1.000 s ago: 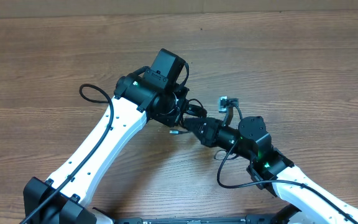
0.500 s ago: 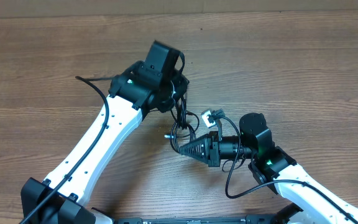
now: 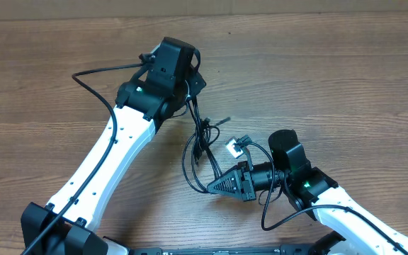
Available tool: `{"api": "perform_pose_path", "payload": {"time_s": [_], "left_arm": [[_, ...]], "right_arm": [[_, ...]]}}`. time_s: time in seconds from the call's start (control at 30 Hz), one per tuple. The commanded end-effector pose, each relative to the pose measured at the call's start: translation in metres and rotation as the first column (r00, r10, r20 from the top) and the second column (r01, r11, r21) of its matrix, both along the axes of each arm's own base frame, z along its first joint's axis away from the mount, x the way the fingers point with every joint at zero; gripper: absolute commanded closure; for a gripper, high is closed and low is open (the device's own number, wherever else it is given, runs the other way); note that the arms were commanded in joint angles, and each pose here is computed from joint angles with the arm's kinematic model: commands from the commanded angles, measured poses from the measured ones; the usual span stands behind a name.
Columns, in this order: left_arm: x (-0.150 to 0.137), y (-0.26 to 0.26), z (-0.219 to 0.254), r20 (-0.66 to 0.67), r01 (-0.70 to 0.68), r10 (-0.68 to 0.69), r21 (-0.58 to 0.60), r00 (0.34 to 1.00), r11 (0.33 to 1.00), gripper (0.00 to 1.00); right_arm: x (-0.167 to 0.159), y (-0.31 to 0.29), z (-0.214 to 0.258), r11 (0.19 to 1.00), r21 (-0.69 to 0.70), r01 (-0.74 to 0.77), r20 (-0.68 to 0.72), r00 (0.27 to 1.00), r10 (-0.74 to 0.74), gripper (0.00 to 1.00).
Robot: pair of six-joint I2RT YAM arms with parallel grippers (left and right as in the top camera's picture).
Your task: Untangle cables
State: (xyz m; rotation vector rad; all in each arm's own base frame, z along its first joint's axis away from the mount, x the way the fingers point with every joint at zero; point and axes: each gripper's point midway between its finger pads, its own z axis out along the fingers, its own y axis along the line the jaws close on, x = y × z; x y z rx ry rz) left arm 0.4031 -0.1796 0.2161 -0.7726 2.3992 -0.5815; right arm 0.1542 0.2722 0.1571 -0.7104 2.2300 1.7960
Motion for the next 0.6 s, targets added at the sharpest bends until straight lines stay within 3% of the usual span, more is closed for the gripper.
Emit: {"api": "perform_pose_path", "payload": {"time_s": [0.0,0.37,0.47,0.57], "left_arm": [[0.027,0.063,0.030,0.164,-0.174,0.146,0.167,0.976,0.971,0.96],[0.039,0.115,0.029,0.147,-0.267,0.248,0.130,0.958,0.955,0.96],[0.030,0.090,0.021,0.054,-0.154,0.154,-0.003,0.987,0.988,0.96],[0.020,0.084,0.012,-0.018,-0.194,0.194,-0.044,0.981,0.980,0.96]], "right_arm": [[-0.014,0.000,-0.003,0.999,-0.014,-0.049,-0.041,0.998,0.048,0.96],[0.002,-0.026,-0.068,0.920,-0.356,0.164,-0.153,0.961,-0.230,0.96],[0.018,-0.032,-0.076,0.869,-0.419,0.265,-0.152,0.923,-0.354,0.79],[0.026,-0.028,-0.070,0.872,-0.391,0.294,-0.144,0.916,-0.374,0.69]]}}
